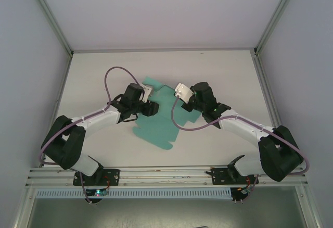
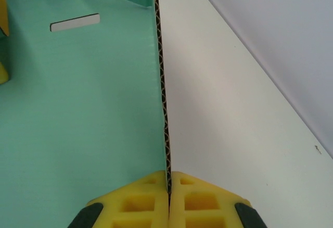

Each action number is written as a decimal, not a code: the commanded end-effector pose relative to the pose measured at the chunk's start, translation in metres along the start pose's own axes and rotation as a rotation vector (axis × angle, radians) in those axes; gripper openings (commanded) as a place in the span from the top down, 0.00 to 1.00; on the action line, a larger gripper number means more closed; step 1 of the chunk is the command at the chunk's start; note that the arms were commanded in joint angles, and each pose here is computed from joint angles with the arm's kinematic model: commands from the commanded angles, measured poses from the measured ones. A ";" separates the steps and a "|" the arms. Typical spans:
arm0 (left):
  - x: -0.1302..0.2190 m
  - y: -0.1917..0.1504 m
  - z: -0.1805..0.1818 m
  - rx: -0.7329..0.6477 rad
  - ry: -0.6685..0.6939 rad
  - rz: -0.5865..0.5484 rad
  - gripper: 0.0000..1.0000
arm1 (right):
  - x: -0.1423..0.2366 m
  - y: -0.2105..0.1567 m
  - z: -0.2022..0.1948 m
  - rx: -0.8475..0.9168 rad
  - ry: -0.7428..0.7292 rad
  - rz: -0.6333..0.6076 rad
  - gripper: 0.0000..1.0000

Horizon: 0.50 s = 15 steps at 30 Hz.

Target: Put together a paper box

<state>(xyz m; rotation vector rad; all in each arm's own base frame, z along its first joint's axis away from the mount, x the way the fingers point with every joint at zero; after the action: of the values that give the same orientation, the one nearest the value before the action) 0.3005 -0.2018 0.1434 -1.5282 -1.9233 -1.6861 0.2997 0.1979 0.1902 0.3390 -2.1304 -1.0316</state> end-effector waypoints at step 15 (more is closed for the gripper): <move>-0.001 0.020 -0.001 0.161 -0.017 -0.033 0.90 | 0.000 0.016 0.020 0.112 0.033 0.009 1.00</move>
<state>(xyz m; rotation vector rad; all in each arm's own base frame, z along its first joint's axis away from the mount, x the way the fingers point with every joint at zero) 0.2992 -0.2039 0.1422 -1.5371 -1.9480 -1.5742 0.2960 0.2056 0.1930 0.3320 -2.1913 -0.9562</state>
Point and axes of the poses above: each hand's point on the last joint's axis, 136 mm out from that joint toward the fingers, its own x axis back along the fingers, its own z axis along the line the jaws close on, y = z × x, the point moved 6 cm from there along x, back along the fingers
